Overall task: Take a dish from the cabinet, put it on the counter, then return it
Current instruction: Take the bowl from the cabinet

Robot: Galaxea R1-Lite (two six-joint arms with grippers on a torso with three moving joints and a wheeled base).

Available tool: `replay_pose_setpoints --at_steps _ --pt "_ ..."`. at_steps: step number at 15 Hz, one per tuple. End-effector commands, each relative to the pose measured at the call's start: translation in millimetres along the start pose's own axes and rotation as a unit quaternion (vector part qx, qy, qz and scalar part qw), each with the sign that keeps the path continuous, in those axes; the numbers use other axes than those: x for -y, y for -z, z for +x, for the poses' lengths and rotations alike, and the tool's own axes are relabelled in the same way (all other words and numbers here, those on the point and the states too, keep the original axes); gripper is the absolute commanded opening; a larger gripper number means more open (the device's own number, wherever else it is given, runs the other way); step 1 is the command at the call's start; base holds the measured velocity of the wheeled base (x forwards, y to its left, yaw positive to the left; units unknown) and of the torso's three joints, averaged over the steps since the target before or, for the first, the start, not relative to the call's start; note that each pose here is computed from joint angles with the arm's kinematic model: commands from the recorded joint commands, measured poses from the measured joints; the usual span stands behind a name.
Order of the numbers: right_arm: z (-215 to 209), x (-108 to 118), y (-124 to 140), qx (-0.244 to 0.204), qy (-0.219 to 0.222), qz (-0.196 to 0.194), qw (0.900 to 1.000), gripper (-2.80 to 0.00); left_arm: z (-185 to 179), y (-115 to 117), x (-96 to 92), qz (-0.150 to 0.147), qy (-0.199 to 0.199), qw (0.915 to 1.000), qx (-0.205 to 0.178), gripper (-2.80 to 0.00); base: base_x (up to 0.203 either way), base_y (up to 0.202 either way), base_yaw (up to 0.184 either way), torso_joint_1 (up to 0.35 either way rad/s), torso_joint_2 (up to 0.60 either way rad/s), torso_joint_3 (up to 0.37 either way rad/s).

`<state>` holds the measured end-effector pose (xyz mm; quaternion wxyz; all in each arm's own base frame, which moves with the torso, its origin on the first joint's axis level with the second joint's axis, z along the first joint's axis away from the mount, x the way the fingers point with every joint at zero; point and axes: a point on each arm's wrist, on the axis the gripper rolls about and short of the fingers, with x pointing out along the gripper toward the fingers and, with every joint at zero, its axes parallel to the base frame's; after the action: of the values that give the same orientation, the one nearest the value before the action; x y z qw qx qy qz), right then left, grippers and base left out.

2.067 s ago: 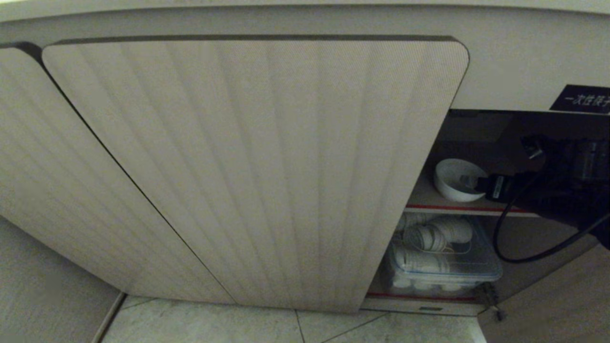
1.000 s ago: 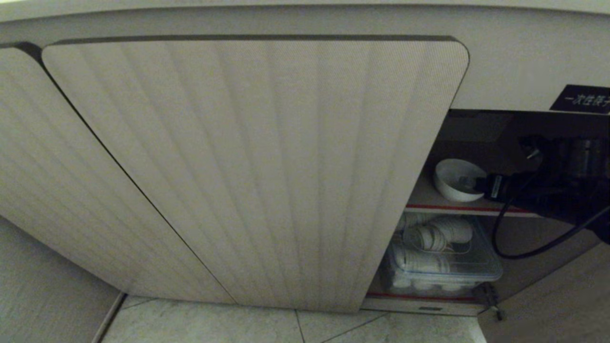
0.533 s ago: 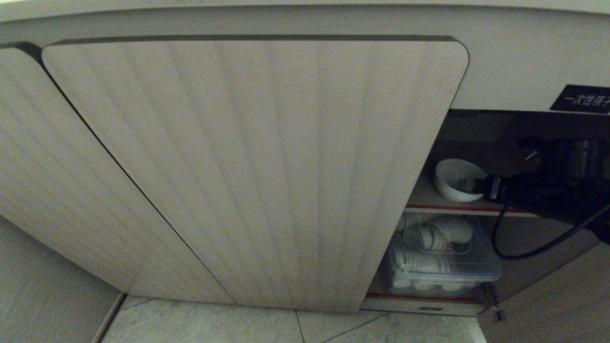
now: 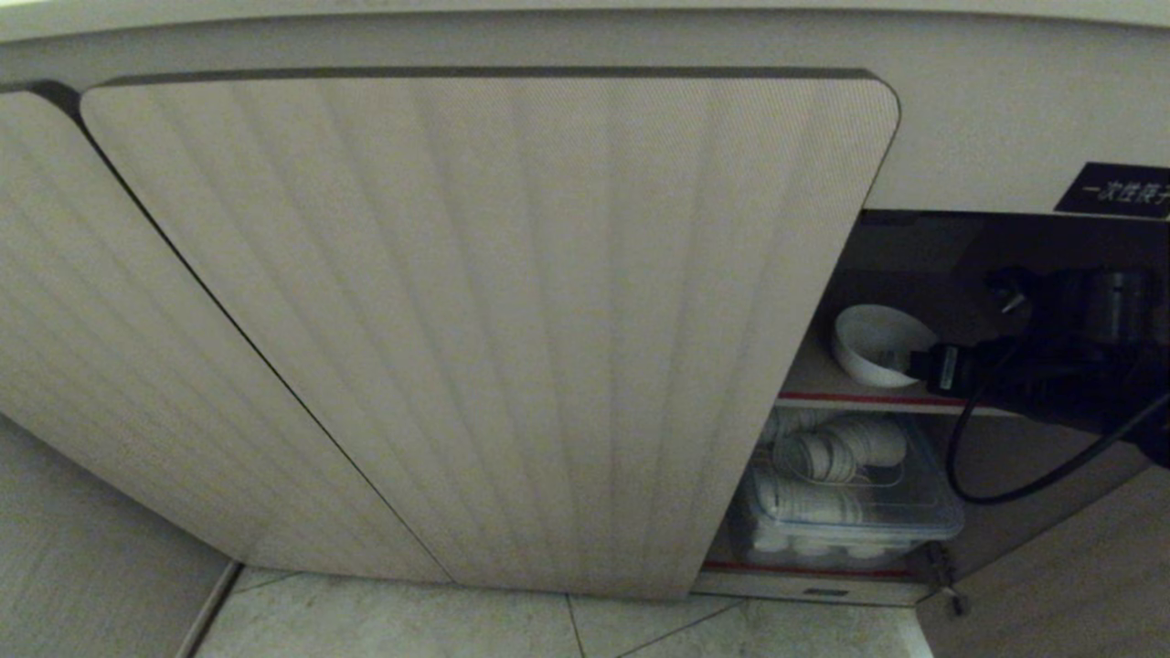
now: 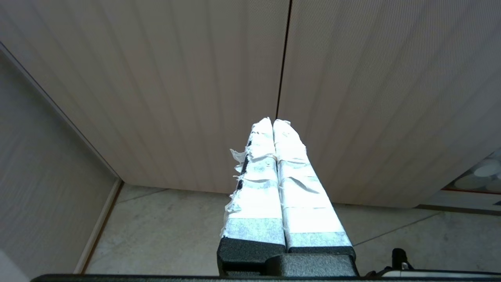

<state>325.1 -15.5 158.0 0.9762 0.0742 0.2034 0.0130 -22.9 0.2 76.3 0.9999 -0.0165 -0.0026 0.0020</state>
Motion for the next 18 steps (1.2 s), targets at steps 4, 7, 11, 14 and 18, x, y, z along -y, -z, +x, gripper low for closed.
replay_pose_setpoints --at_steps 4,7,11,14,18 --pt "1.8 0.9 1.3 -0.002 0.000 0.001 1.000 0.00 0.1 0.3 0.0 0.000 0.000 1.0000 0.000 -2.80 0.000 0.000 0.000 0.000 0.00 0.000" --pt "2.2 0.9 1.3 -0.003 0.000 0.002 1.000 0.00 -0.1 -0.1 0.0 0.000 0.000 1.0000 0.001 -2.80 0.000 0.000 0.000 0.000 0.00 0.000" --pt "2.7 0.5 -2.4 -0.009 0.001 0.002 1.000 0.00 0.0 -0.1 0.0 0.000 0.000 1.0000 0.000 -2.80 0.000 0.000 0.000 0.000 0.00 0.000" --pt "2.7 0.5 -2.2 -0.009 0.001 0.003 1.000 0.00 0.1 0.3 0.0 0.000 0.000 1.0000 0.000 -2.80 0.000 0.000 0.000 0.000 0.00 0.000" --pt "4.4 0.8 -1.2 -0.012 0.001 0.003 1.000 0.00 0.0 0.3 0.0 0.000 0.000 1.0000 0.000 -2.80 0.000 0.000 0.000 0.000 0.00 0.000"
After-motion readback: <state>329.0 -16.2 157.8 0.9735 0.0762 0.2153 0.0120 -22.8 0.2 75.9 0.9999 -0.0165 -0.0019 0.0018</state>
